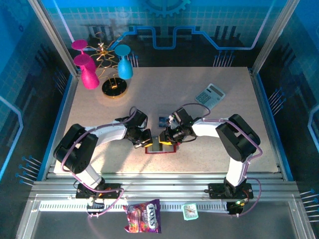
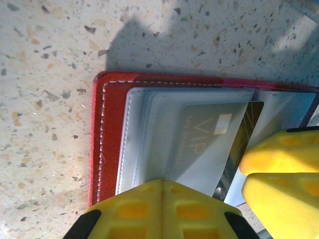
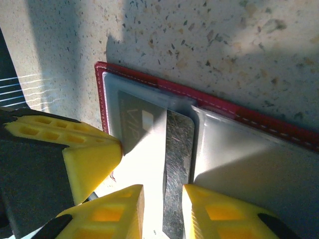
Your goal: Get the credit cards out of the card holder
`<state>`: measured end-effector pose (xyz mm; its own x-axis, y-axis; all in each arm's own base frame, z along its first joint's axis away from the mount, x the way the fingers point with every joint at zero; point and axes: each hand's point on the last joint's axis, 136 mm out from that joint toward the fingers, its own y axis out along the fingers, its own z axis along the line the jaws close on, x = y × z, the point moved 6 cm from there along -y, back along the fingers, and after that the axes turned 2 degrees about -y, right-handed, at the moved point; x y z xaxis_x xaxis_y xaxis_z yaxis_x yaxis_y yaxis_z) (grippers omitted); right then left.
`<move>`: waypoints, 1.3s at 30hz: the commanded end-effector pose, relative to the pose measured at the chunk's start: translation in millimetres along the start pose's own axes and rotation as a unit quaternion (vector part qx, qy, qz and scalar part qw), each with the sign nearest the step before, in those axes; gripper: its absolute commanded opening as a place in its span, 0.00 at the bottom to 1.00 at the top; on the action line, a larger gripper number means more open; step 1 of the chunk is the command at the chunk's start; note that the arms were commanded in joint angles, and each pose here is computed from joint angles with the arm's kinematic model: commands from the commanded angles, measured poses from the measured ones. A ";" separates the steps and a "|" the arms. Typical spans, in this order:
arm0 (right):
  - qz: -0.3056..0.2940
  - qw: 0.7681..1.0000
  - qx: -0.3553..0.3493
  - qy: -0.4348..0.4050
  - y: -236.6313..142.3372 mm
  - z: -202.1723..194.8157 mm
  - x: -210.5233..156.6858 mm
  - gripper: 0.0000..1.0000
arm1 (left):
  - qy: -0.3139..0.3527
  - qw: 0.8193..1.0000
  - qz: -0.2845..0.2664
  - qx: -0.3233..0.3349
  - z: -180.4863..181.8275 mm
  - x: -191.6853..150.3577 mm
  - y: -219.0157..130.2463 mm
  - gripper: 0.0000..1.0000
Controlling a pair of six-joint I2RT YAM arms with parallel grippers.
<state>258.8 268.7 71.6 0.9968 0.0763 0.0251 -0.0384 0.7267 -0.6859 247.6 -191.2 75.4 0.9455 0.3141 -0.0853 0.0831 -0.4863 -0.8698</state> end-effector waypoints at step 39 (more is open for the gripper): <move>-0.001 0.999 0.031 0.040 0.7 -17.2 -6.5 0.21 | 0.006 0.999 0.020 0.026 6.8 -3.9 9.7 0.05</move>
<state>255.6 261.4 63.3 0.9994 0.0352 0.0019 -0.0257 0.7641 -0.6445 250.7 -193.5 74.9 0.9480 0.3068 -0.0851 0.0805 -0.4894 -0.8683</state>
